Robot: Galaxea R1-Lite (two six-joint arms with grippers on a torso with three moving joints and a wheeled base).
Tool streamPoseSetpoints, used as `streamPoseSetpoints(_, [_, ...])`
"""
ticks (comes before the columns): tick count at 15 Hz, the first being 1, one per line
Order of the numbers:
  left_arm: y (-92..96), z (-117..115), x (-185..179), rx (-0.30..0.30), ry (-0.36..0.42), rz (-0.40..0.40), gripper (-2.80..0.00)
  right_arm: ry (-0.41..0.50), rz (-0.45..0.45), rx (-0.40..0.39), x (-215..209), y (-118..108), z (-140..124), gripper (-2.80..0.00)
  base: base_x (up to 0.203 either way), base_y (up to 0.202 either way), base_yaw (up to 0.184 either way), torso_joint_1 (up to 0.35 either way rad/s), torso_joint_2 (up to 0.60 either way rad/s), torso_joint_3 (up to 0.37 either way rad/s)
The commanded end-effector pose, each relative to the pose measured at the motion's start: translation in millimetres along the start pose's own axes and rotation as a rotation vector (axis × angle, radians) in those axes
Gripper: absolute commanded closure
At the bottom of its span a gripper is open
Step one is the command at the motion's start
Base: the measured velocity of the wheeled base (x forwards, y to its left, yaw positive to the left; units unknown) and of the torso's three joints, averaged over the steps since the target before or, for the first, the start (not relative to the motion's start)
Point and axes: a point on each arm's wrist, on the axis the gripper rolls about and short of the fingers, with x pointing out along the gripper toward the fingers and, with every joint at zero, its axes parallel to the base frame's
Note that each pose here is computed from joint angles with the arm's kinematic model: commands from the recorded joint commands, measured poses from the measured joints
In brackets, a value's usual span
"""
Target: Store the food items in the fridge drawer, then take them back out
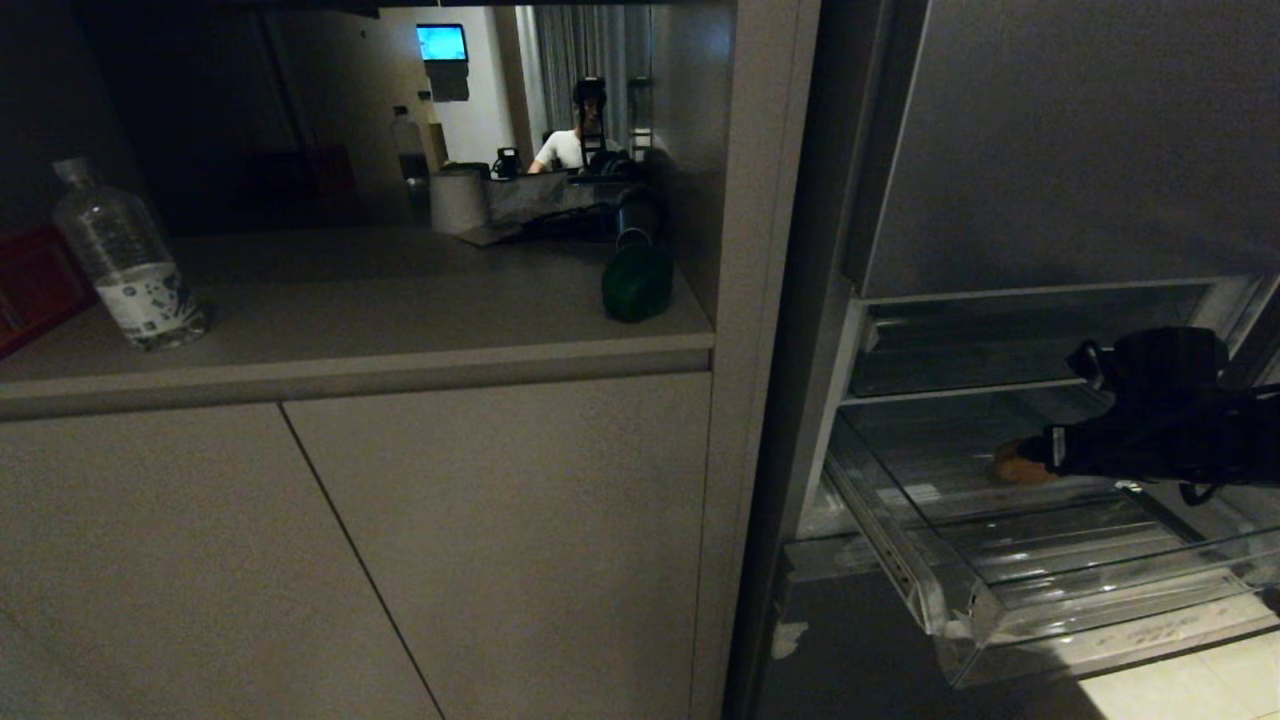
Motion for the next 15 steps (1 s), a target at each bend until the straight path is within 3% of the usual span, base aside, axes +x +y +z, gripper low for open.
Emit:
streamPoseSetpoints(1, [0.0, 0.0, 0.0, -0.001, 0.001, 0.001, 0.00, 0.032, -0.017, -0.003, 31.9, -4.3, -5.8, -2.80, 0.000, 0.000, 0.000, 0.000, 0.00, 0.000])
streamPoseSetpoints(15, [0.0, 0.0, 0.0, -0.001, 0.001, 0.001, 0.00, 0.025, 0.039, 0.016, 96.1, -6.2, -7.7, -2.80, 0.000, 0.000, 0.000, 0.000, 0.00, 0.000])
